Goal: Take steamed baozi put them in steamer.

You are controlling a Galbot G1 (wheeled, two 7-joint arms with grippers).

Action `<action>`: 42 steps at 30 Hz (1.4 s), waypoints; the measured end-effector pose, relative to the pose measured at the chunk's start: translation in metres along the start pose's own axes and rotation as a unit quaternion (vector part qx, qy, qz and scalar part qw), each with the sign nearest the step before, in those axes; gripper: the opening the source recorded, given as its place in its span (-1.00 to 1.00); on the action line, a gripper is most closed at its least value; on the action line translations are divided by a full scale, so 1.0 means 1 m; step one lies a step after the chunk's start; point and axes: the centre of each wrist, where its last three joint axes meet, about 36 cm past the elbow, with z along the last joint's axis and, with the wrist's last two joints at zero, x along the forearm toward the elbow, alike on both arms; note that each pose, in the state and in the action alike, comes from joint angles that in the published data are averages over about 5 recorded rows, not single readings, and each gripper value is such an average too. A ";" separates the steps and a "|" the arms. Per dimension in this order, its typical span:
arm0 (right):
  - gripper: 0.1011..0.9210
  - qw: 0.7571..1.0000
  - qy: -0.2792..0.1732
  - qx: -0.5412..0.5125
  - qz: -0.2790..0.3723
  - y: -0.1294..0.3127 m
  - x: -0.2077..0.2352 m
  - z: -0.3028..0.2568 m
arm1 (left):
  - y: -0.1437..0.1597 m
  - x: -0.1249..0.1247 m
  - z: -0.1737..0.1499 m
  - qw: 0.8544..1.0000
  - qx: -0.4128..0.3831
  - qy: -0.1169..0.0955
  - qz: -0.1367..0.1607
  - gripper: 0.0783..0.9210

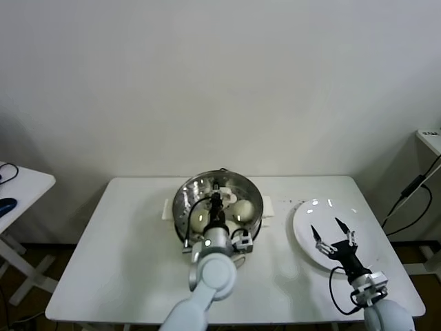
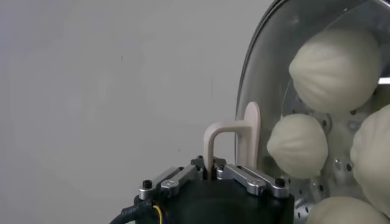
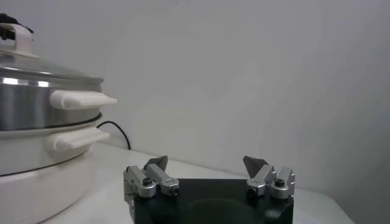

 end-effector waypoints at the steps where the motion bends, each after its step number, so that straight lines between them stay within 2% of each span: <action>1: 0.76 1.000 0.000 0.000 0.000 0.000 0.000 0.000 | 0.000 0.000 0.000 1.000 0.000 0.000 0.000 -0.82; 11: 0.76 1.000 -0.002 0.001 -0.002 -0.001 -0.001 -0.001 | 0.000 0.000 0.000 1.000 -0.001 -0.003 0.000 -0.77; 32: 0.76 1.000 0.000 0.003 -0.007 -0.003 -0.005 0.001 | 0.016 0.014 0.013 1.000 0.008 -0.021 -0.009 0.62; 35: 0.76 1.000 0.000 0.003 -0.007 -0.003 -0.006 0.002 | 0.019 0.017 0.016 1.000 0.010 -0.024 -0.009 0.74; 42: 0.76 1.000 0.001 0.004 -0.007 -0.004 -0.009 0.003 | 0.024 0.028 0.024 0.999 0.019 -0.032 -0.008 0.77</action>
